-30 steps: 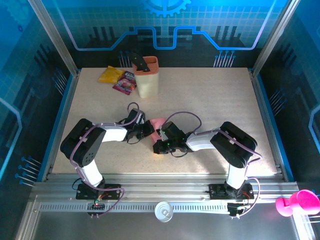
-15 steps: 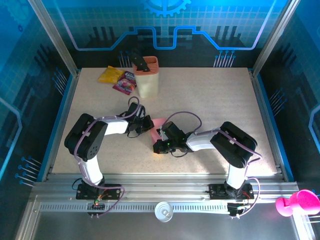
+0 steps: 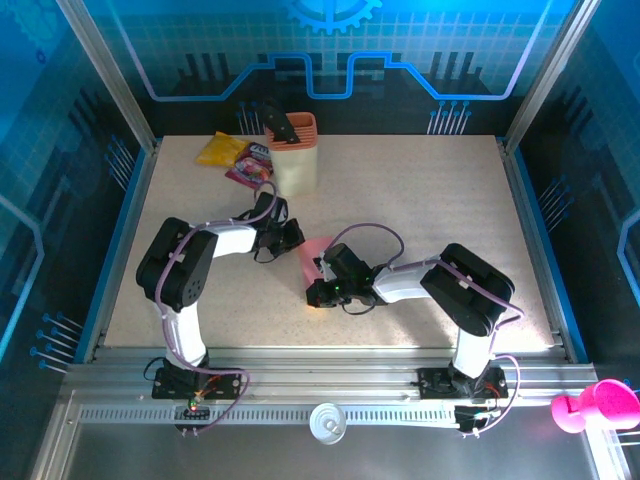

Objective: Fold a paper plane with a square sheet of paper (pick it up from the middle)
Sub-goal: First fold the square sheet of paper in half at the center of the table, then hold the square sheet of paper at the center of the table.

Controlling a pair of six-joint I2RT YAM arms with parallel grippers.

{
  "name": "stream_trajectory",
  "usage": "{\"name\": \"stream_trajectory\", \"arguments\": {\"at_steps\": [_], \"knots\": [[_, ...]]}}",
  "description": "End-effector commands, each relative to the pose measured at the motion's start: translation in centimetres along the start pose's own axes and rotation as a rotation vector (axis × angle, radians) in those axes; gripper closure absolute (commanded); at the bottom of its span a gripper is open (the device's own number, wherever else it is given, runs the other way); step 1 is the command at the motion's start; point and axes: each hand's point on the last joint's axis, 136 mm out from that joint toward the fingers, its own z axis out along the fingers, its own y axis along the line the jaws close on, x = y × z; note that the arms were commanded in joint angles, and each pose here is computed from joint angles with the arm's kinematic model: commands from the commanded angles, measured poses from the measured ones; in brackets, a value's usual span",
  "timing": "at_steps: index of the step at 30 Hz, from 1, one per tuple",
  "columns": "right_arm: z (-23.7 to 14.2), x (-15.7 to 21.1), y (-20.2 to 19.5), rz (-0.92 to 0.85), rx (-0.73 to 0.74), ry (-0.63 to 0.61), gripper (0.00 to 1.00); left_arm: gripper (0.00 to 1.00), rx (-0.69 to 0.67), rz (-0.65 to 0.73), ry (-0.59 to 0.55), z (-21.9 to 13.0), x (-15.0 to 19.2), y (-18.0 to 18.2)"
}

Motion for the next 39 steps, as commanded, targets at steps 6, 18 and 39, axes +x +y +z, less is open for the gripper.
{"name": "stream_trajectory", "arguments": {"at_steps": [6,18,39], "knots": [[-0.1,6.7,-6.4,0.102,0.239,0.187,1.0,0.98,-0.151,-0.005,-0.12,-0.7,-5.8,3.2],[-1.1,1.8,0.1,-0.001,0.088,0.078,1.0,0.9,-0.073,0.222,-0.163,-6.2,-5.7,-3.0],[-5.4,-7.6,2.6,-0.094,-0.05,-0.177,1.0,0.88,0.01,0.398,-0.007,-4.4,2.1,-4.7]]}}
